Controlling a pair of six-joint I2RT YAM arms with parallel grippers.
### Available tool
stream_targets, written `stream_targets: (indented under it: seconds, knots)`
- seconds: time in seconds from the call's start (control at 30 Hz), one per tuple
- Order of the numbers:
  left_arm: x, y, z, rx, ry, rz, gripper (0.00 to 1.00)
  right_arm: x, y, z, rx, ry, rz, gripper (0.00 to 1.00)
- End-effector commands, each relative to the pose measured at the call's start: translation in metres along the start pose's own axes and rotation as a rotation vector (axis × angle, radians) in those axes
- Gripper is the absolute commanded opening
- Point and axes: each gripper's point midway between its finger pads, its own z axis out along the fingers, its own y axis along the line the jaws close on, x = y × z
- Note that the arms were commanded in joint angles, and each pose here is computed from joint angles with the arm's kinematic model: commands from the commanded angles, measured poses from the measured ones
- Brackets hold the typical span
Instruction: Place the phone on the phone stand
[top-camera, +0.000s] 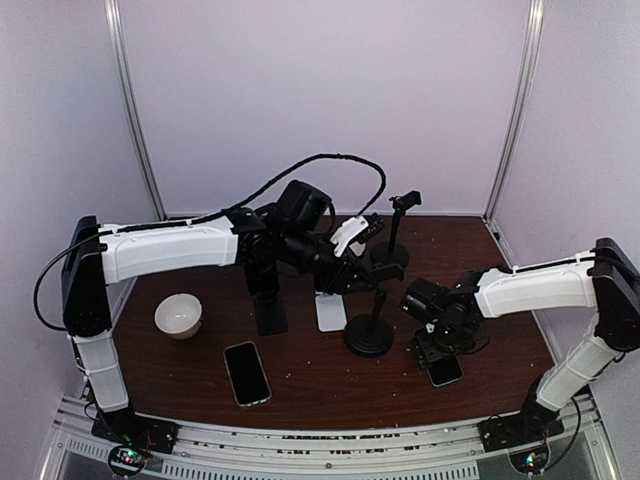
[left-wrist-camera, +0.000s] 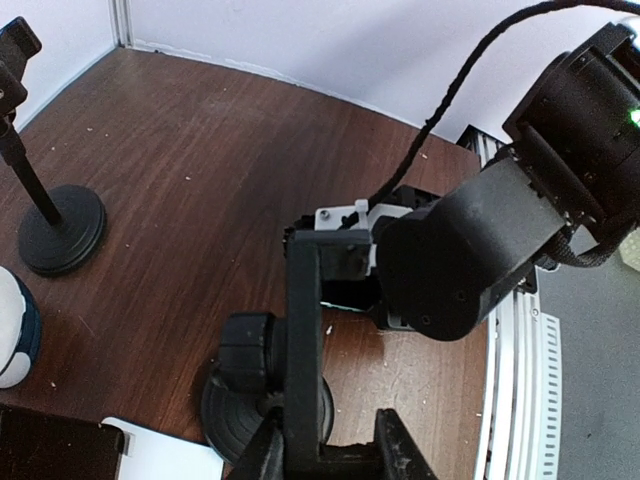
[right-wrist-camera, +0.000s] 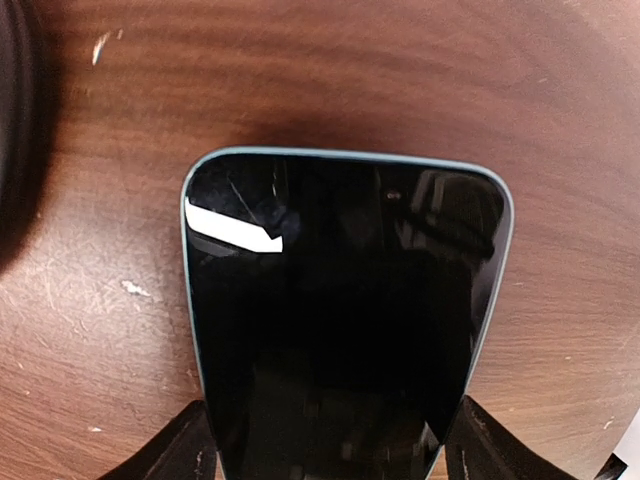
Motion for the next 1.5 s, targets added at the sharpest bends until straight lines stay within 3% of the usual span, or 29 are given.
stream_targets:
  seconds: [0.0, 0.17, 0.4, 0.6, 0.87, 1.03, 1.23, 1.47]
  knots:
    - [-0.025, -0.013, -0.015, 0.058, -0.048, 0.037, 0.0, 0.003, 0.006, 0.004, -0.008, 0.042, -0.02, 0.68]
    - [-0.011, -0.013, -0.013, 0.078, -0.046, 0.031, 0.0, 0.004, 0.012, 0.005, -0.032, 0.053, -0.022, 0.75]
    - [-0.007, -0.014, -0.017, 0.092, -0.106, 0.019, 0.0, 0.002, 0.01, 0.0, -0.032, 0.043, -0.029, 1.0]
    - [-0.006, -0.013, -0.017, 0.089, -0.112, 0.022, 0.0, -0.022, 0.005, -0.035, -0.058, -0.09, -0.021, 1.0]
    - [-0.009, -0.008, -0.018, 0.058, -0.12, 0.032, 0.0, -0.09, 0.013, -0.166, -0.219, -0.606, -0.025, 0.78]
    - [-0.009, -0.006, -0.019, 0.041, -0.114, 0.036, 0.0, -0.113, 0.037, -0.224, -0.324, -0.796, -0.058, 0.66]
    - [-0.005, -0.003, -0.017, 0.027, -0.104, 0.038, 0.0, -0.108, 0.055, -0.238, -0.392, -0.856, -0.148, 0.61]
    - [-0.005, -0.002, -0.016, 0.027, -0.102, 0.04, 0.0, -0.112, 0.061, -0.216, -0.331, -0.799, -0.152, 0.51]
